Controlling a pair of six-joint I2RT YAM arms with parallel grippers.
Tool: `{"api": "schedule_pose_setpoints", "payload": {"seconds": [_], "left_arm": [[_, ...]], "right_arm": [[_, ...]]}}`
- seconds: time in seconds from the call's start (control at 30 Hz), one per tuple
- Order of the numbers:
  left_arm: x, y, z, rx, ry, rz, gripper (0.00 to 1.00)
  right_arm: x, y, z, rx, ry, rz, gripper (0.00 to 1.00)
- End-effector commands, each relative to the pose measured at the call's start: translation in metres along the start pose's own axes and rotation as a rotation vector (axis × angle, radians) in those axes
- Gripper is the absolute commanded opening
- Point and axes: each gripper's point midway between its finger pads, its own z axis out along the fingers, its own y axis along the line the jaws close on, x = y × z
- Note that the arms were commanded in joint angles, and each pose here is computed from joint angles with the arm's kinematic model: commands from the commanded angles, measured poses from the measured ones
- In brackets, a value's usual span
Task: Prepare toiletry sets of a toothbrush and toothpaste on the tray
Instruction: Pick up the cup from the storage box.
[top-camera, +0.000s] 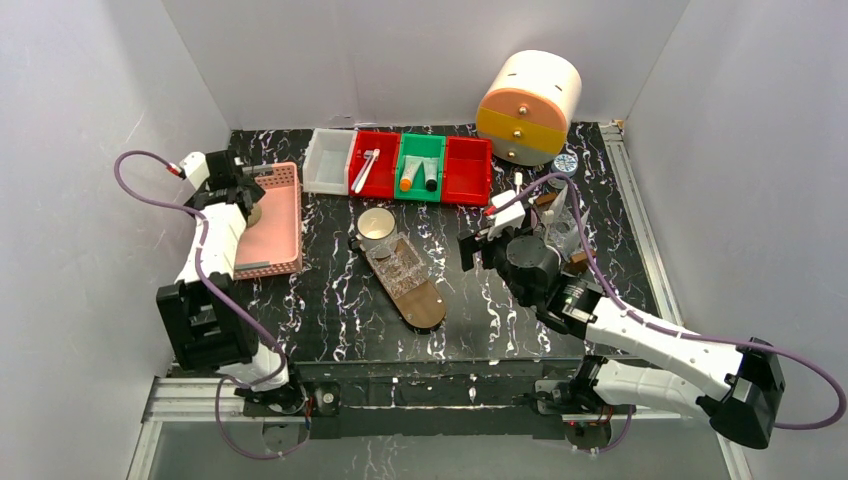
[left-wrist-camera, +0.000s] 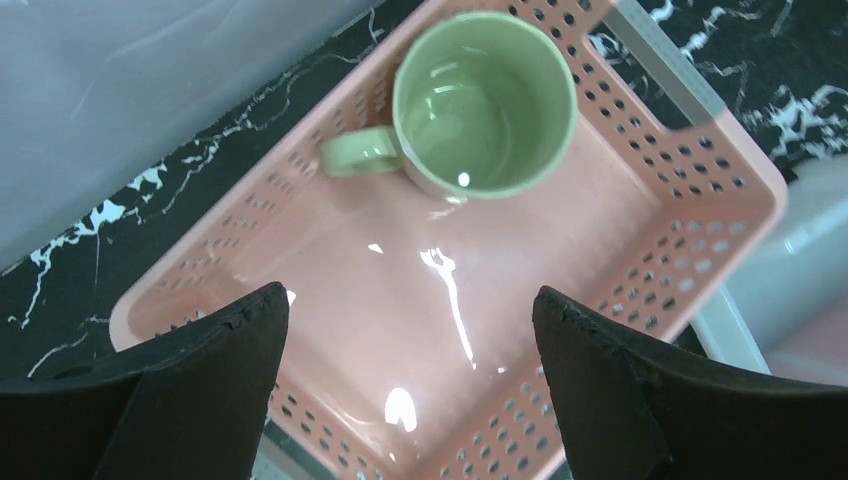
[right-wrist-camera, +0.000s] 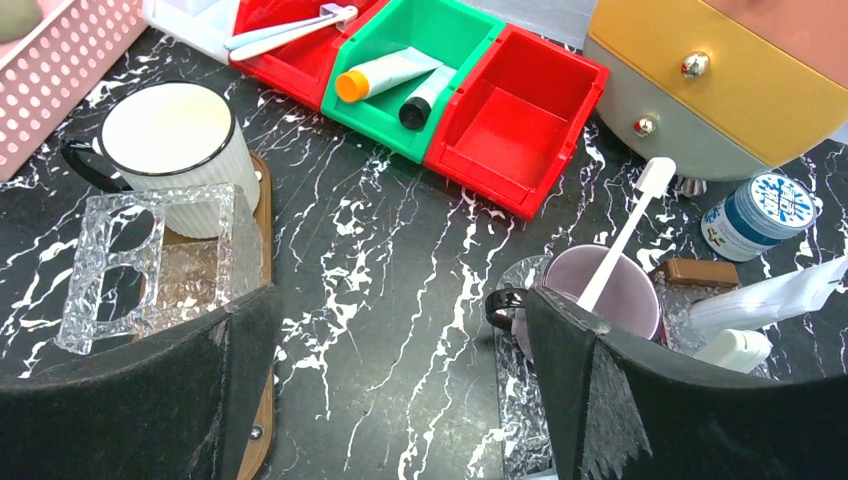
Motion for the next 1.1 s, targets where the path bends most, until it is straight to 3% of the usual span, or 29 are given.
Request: {"api": "schedule_pose_setpoints", "payload": {"seconds": [0.0,0.37,0.67,1.07], "left_arm": [[-0.029,0.006,0.017,-0.045,-0.029,-0.066,0.87],[-0.023,0.008,0.075,-0.102,0.056,-0.048,0.64],[-0.014,0.000,0.097,-0.066,0.081,-0.012,0.47],[0.014,-0.018,0.108,0.030,0.192,0.011,0.39]], "right_arm": [[-0.020,-0.003,-0.002,0.002,-0.083,0.044,0.99],[-0.013,0.003,0.000,-0.023,-0.066,0.040,0.99],[-0.011,0.006,0.002,-0.033,-0.049,0.028,0.99],[-0.002,0.012,0.017,-0.017,0.015,-0.040,0.99]]}}
